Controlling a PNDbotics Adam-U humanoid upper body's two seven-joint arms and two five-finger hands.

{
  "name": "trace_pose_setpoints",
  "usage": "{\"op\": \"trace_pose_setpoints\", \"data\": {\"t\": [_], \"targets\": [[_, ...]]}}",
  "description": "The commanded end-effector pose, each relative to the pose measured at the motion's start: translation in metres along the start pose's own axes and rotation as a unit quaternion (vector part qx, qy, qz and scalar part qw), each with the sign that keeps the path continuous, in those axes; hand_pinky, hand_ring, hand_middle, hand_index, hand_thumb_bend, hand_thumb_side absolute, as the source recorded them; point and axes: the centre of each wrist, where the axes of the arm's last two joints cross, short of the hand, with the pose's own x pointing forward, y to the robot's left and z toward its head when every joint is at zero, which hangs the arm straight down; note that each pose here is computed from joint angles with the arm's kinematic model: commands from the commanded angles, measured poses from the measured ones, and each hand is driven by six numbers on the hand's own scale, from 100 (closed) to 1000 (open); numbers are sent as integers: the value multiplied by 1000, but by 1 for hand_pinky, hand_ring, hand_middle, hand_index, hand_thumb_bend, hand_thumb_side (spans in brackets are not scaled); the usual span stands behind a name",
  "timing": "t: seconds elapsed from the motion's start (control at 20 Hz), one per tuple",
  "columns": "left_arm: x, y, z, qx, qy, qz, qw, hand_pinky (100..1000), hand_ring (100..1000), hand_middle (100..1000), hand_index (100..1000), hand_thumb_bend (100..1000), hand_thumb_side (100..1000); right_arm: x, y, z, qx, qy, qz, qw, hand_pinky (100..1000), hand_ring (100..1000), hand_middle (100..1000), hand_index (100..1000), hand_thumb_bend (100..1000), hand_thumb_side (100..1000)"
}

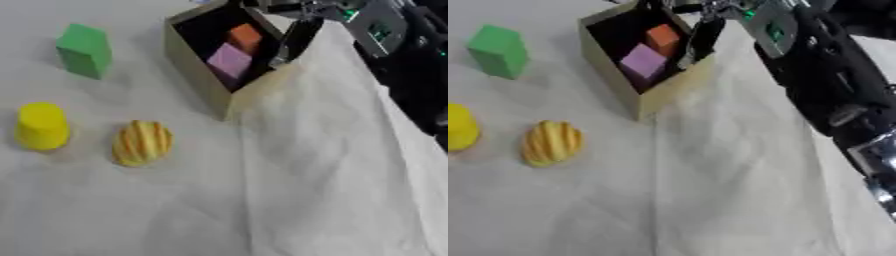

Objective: Pick up objects on the table and place them in the box.

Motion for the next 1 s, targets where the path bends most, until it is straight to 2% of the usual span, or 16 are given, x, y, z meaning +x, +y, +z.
{"op": "trace_pose_setpoints", "data": {"t": [0.05, 0.1, 0.2, 0.25, 0.3, 0.35, 0.4, 0.55, 0.65, 0.85, 1.0], "targets": [[7, 4, -4, 0, -16, -2, 1000, 804, 866, 794, 867, 565, 786, -5, -10, 11, -6, 6, 6, 1000, 1000, 1000, 1000, 1000, 489, 200], [7, 4, -4, 0, -16, -3, 1000, 804, 866, 794, 867, 565, 786, -5, -10, 12, -11, 7, 4, 1000, 1000, 1000, 1000, 1000, 467, 205], [7, 4, -4, 0, -16, -3, 1000, 805, 866, 794, 867, 565, 787, -7, -11, 15, -29, 11, -2, 1000, 974, 1000, 973, 1000, 361, 276], [7, 4, -4, 0, -16, -3, 1000, 805, 867, 794, 867, 564, 787, -7, -12, 18, -43, 13, -6, 999, 946, 1000, 871, 982, 289, 267], [6, 5, -4, 1, -16, -4, 1000, 805, 867, 794, 867, 564, 787, -8, -13, 22, -64, 15, -11, 998, 930, 939, 771, 916, 189, 359], [6, 5, -4, 1, -16, -5, 1000, 805, 867, 794, 867, 564, 787, -9, -14, 27, -86, 18, -17, 996, 925, 916, 743, 896, 135, 403], [6, 5, -4, 1, -16, -5, 1000, 805, 867, 794, 867, 564, 787, -10, -14, 33, -107, 22, -21, 994, 919, 882, 707, 866, 100, 489], [7, 6, -4, 1, -18, -9, 1000, 806, 866, 794, 866, 580, 802, -11, -14, 56, -144, 40, -19, 989, 930, 880, 712, 870, 100, 570], [8, 8, -6, 0, -23, -14, 1000, 807, 866, 794, 867, 565, 785, -8, -14, 78, -155, 45, -10, 987, 932, 878, 709, 878, 100, 577], [16, 13, -16, -11, -49, -34, 998, 809, 864, 795, 868, 568, 781, 13, -9, 123, -159, 36, 4, 987, 936, 869, 679, 913, 100, 560], [28, 18, -32, -36, -84, -66, 994, 812, 862, 794, 872, 581, 776, 32, -3, 151, -177, 29, 5, 984, 933, 885, 750, 940, 100, 543]]}}
